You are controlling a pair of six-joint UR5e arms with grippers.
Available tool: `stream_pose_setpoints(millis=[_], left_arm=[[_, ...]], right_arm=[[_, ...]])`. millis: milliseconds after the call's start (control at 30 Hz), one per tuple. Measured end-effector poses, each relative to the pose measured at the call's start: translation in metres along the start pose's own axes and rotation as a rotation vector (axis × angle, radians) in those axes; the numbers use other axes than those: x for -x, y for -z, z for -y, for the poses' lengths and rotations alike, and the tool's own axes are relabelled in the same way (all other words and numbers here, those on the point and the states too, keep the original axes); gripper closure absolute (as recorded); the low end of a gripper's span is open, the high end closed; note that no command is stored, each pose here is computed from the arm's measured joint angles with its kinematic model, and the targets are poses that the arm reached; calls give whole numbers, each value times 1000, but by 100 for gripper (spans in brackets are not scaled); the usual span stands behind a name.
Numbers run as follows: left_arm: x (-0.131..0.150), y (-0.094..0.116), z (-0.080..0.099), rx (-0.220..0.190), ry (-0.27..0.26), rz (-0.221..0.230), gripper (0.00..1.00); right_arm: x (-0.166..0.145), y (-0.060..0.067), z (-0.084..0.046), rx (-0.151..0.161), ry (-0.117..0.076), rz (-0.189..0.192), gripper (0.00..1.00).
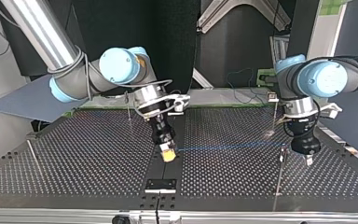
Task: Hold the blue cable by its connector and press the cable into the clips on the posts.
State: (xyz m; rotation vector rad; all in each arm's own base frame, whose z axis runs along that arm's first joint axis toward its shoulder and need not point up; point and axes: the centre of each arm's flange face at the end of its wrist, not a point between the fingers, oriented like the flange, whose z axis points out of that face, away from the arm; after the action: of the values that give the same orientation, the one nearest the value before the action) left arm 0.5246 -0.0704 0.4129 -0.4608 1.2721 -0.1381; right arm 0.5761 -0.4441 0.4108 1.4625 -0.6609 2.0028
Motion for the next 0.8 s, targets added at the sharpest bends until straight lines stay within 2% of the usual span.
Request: stream_pose_setpoints(millis=[367,800], left_arm=[[3,-3,1,-10,12,26,99],[11,-13,1,-53,65,87,99]], right_arm=[[14,-10,-13,-12,3,11,100],[5,-16,-13,-25,-1,-5,100]])
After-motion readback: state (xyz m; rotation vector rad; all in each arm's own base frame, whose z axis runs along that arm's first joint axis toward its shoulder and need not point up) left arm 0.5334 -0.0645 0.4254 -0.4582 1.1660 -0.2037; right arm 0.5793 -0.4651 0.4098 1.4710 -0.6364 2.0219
